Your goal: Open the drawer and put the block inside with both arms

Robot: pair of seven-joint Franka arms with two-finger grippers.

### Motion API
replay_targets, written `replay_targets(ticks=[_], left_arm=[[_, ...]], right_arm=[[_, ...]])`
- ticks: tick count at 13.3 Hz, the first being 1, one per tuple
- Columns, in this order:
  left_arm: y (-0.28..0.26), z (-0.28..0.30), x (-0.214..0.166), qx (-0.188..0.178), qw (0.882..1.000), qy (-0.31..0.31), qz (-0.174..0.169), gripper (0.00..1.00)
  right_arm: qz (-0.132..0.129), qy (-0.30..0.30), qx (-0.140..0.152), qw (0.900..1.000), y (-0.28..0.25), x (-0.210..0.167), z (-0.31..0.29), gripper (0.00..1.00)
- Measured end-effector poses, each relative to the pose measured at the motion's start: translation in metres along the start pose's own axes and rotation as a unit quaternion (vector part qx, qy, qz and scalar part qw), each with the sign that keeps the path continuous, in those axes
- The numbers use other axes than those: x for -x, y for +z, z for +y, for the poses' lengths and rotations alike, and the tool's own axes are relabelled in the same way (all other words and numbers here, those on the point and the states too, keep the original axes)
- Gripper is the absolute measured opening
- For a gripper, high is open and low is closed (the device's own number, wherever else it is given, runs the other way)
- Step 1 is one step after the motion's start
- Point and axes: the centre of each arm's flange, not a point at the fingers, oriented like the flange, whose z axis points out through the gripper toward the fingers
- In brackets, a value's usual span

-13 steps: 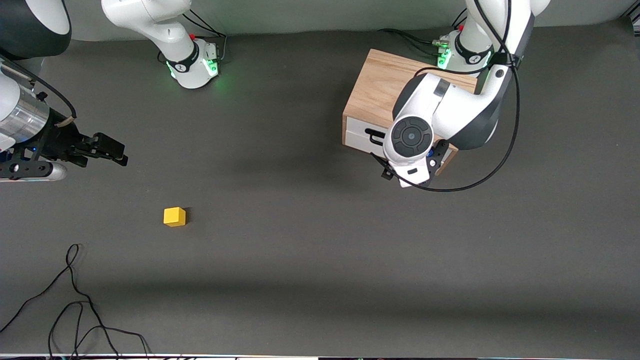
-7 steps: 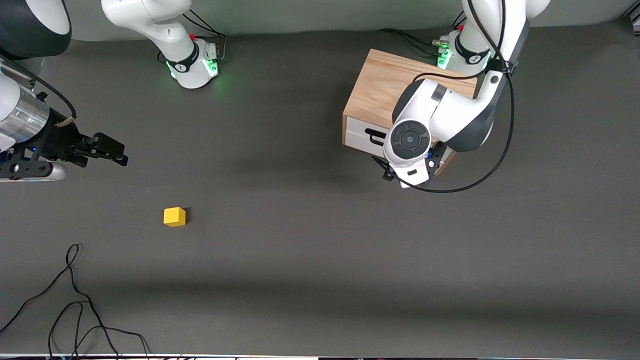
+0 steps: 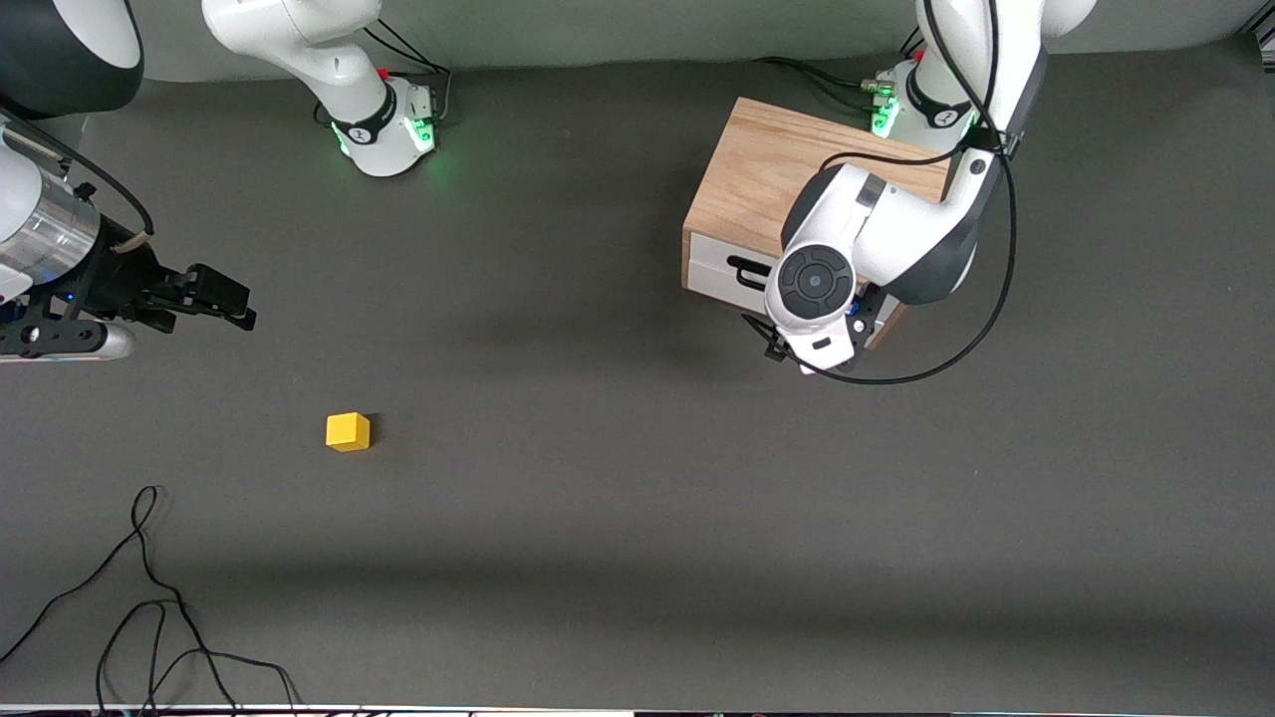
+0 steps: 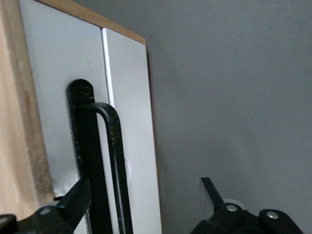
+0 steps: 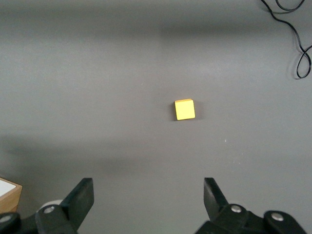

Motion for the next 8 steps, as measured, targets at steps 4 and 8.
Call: replay_targets(ticks=[4,8], left_arm=[[0.01,-0.001,0.008,0.002,1.0,-0.01,0.002,1.0],[0.017,0.001,0.008,0.007,1.0,-0.016,0.002,1.0]], right_arm=[[0.0,0.001,0.001,1.0,0.0,0.0,0.001,1.0],[0.0,0.004,0.002,1.0,0.0,-0.001,0.004,1.0]])
